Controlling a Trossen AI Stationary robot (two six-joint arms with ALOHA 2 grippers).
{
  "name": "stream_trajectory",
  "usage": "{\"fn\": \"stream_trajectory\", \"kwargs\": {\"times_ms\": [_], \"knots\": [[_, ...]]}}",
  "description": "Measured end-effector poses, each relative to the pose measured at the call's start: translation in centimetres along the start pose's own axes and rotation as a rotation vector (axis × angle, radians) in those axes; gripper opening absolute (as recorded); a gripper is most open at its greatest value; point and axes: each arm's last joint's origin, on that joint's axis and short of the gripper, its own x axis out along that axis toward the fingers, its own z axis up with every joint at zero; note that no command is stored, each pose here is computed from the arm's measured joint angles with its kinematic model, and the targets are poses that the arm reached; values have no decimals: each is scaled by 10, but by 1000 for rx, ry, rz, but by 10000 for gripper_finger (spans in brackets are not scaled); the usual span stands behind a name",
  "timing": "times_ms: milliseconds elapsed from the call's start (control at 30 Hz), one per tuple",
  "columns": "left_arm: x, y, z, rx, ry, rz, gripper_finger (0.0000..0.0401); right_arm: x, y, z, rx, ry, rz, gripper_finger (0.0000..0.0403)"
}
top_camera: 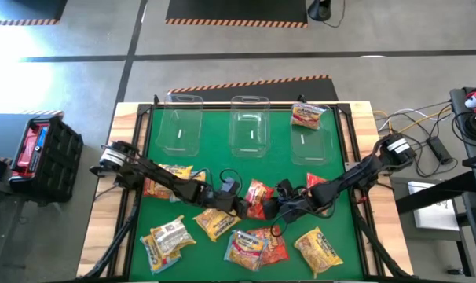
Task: Sort Maruchan noodles
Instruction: Put the orange noodle pack into the middle transparent bin
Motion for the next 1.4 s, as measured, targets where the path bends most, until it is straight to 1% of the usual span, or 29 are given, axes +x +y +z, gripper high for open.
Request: {"fn": "stream_trajectory", "kwargs": {"times_ms": [100,333,500,600,833,1033,1200,1400], "knots": [[-3,-3,2,0,-7,-13,59,-4,1,1,-19,23,8,99],[-14,-13,9,34,-30,-47,59,-23,7,13,-81,10,44,99],[-21,-19,15,43,-58,-65,59,-40,5,25,-130,5,17,99],[-27,-23,19,54,-76,-77,59,-50,3,34,-163,-23,-2,99],[-32,-26,24,56,-110,-78,59,-75,5,68,-236,-101,51,99],[-30,-23,31,31,-138,-62,59,-97,1,103,-335,-208,80,99],[-28,-18,44,6,-191,-37,59,-108,-8,133,-449,-294,52,99],[-23,-7,68,-30,-246,-2,59,-111,-24,167,-543,-344,-9,99]]}}
